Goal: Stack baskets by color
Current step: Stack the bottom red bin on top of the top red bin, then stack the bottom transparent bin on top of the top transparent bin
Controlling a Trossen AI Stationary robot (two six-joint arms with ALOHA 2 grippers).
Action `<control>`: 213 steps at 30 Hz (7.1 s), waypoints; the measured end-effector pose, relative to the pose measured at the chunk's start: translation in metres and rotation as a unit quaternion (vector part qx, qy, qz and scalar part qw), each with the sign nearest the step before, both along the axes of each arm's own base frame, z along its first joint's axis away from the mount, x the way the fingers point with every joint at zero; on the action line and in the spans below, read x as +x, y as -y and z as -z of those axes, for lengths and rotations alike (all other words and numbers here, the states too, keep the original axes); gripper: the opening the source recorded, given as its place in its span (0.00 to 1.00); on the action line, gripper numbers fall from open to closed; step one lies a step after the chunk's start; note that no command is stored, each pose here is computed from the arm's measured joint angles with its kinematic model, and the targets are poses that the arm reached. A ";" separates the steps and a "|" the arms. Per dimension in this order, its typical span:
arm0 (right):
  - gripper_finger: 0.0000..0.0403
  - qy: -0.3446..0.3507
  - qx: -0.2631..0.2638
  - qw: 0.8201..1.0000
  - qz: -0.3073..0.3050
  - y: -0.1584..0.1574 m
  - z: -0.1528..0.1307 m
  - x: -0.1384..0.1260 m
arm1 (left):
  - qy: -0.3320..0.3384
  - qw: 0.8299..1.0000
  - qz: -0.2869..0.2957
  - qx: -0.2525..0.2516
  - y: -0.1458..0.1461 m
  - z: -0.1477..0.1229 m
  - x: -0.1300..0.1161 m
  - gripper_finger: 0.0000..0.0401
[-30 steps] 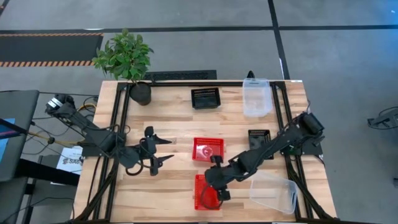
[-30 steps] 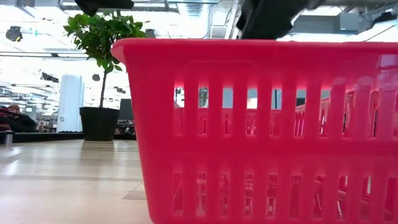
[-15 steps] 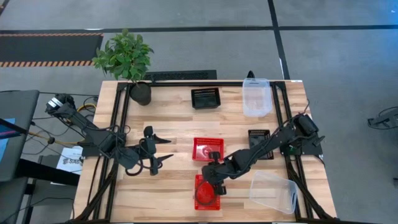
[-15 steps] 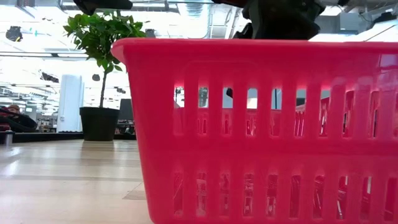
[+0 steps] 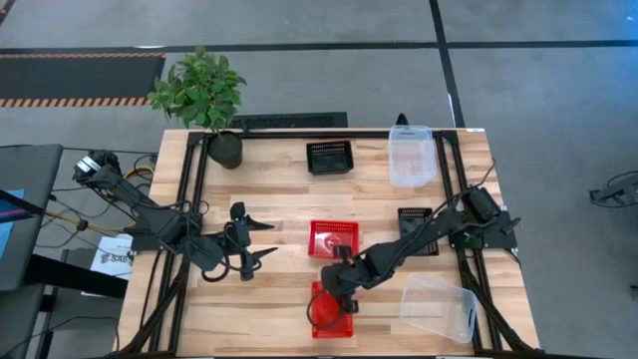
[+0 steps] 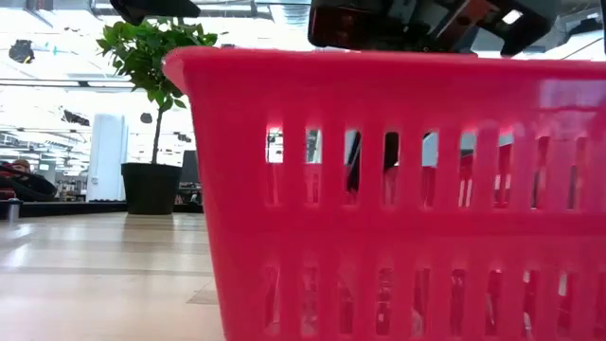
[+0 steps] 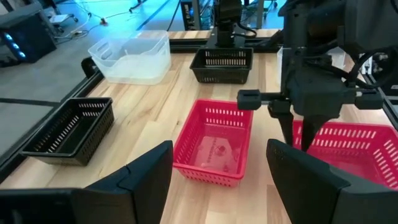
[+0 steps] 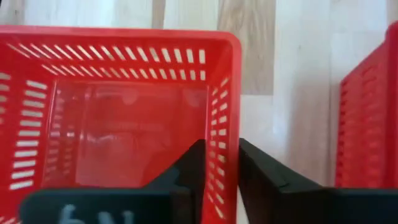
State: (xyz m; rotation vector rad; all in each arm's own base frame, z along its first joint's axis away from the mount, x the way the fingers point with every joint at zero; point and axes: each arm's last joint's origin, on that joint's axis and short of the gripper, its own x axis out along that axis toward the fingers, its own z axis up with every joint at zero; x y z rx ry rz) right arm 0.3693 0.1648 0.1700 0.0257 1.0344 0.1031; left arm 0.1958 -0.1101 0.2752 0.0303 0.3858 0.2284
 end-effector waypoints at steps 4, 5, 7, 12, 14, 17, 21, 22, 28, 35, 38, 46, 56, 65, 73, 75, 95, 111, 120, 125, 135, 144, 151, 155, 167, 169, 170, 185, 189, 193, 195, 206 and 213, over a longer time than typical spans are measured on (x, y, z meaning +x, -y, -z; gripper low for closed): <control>0.11 -0.011 0.022 1.000 -0.002 0.002 0.000 0.001 | 0.001 1.000 0.000 -0.001 0.000 0.000 0.000 0.62; 0.07 -0.010 0.027 1.000 0.000 0.002 0.000 0.001 | 0.002 1.000 0.000 -0.001 0.000 0.000 0.000 0.62; 0.03 -0.007 0.032 0.999 0.002 0.002 -0.003 0.001 | 0.002 1.000 -0.001 -0.003 0.000 0.000 0.000 0.62; 0.04 0.035 0.050 0.998 0.001 0.003 -0.029 -0.002 | 0.002 1.000 -0.001 -0.005 0.000 0.000 0.000 0.62; 0.02 0.059 0.043 0.997 -0.004 0.004 -0.045 -0.007 | 0.003 1.000 -0.001 -0.005 0.000 0.000 0.000 0.62; 0.03 0.100 0.020 0.995 0.005 0.010 -0.076 -0.019 | 0.002 1.000 0.001 -0.006 0.000 0.000 0.000 0.62; 0.02 0.150 -0.024 0.988 0.018 0.025 -0.115 -0.037 | -0.001 1.000 0.011 -0.012 0.001 0.000 0.000 0.62; 0.01 0.161 -0.034 0.986 0.019 0.031 -0.124 -0.042 | -0.002 1.000 0.012 -0.012 0.001 0.000 0.000 0.62; 0.02 0.187 -0.086 0.978 0.024 0.067 -0.157 -0.059 | -0.003 1.000 0.012 -0.012 0.001 0.000 0.000 0.62; 0.01 0.152 -0.154 0.973 -0.077 0.098 -0.159 -0.063 | -0.002 1.000 0.011 -0.015 0.001 0.000 0.000 0.62; 0.02 0.142 -0.170 0.966 -0.132 0.108 -0.157 -0.061 | -0.001 1.000 0.010 -0.016 0.001 0.000 0.000 0.62; 0.01 0.155 -0.159 0.950 -0.218 0.120 -0.159 -0.060 | -0.002 1.000 0.013 -0.022 0.001 0.000 0.000 0.62; 0.01 0.133 -0.076 0.969 -0.192 0.101 -0.153 -0.062 | 0.033 0.997 0.003 -0.074 -0.002 -0.002 0.016 0.62; 0.01 0.096 -0.047 0.979 -0.175 0.069 -0.146 -0.071 | -0.007 0.988 0.036 -0.147 -0.004 0.015 0.036 0.62; 0.01 0.106 -0.032 0.983 -0.147 0.047 -0.136 -0.076 | -0.018 0.987 0.046 -0.150 0.004 0.029 0.049 0.62; 0.01 0.117 -0.027 0.984 -0.129 0.047 -0.133 -0.074 | -0.023 0.986 0.057 -0.156 0.006 0.032 0.052 0.62; 0.01 0.168 0.046 0.921 0.349 0.083 -0.130 -0.065 | -0.097 0.987 0.028 -0.126 0.000 0.035 0.029 0.62; 0.01 0.252 0.118 0.725 0.630 0.050 -0.098 -0.083 | -0.141 0.988 0.030 0.056 -0.009 0.038 0.021 0.62; 0.01 0.238 0.143 0.675 0.683 0.049 -0.066 -0.063 | -0.172 0.980 0.100 0.019 -0.004 0.041 0.020 0.62; 0.01 0.230 0.161 0.667 0.690 0.046 -0.060 -0.059 | -0.177 0.977 0.114 0.018 -0.003 0.041 0.019 0.62; 0.01 0.183 0.168 0.667 0.703 0.042 -0.040 -0.050 | -0.178 0.975 0.132 0.030 0.002 0.041 0.017 0.62; 0.01 0.152 0.155 0.670 0.710 0.042 -0.037 -0.056 | -0.185 0.973 0.135 0.037 0.002 0.042 0.016 0.62; 0.02 0.148 0.147 0.675 0.708 0.042 -0.037 -0.057 | -0.185 0.973 0.135 0.038 0.002 0.042 0.016 0.62; 0.08 0.148 0.146 0.676 0.707 0.042 -0.037 -0.057 | -0.184 0.973 0.135 0.037 0.002 0.042 0.016 0.62; 0.30 0.144 0.133 0.692 0.695 0.042 -0.037 -0.057 | -0.184 0.974 0.133 0.025 0.002 0.042 0.016 0.62; 0.33 0.141 0.124 0.694 0.695 0.043 -0.037 -0.059 | -0.184 0.974 0.132 0.024 0.002 0.042 0.016 0.62; 0.34 0.139 0.120 0.695 0.695 0.043 -0.037 -0.059 | -0.184 0.974 0.132 0.024 0.002 0.042 0.016 0.62; 0.42 -0.002 0.162 0.840 0.518 0.045 -0.104 -0.100 | -0.182 0.974 0.134 0.026 0.002 0.042 0.017 0.62; 0.40 -0.086 0.179 0.906 0.374 0.035 -0.116 -0.118 | -0.181 0.974 0.135 0.026 0.002 0.042 0.017 0.62; 0.37 -0.146 0.153 0.933 0.292 0.032 -0.122 -0.138 | -0.175 0.976 0.131 0.015 0.003 0.041 0.017 0.62; 0.36 -0.172 0.120 0.940 0.270 0.033 -0.123 -0.149 | -0.172 0.976 0.135 0.002 0.003 0.041 0.018 0.62; 0.31 -0.239 0.009 0.965 0.105 0.016 -0.113 -0.184 | -0.141 0.981 0.121 -0.055 0.006 0.036 0.021 0.62; 0.31 -0.284 -0.029 0.951 0.120 0.010 -0.086 -0.204 | -0.124 0.983 0.114 -0.073 0.007 0.034 0.023 0.62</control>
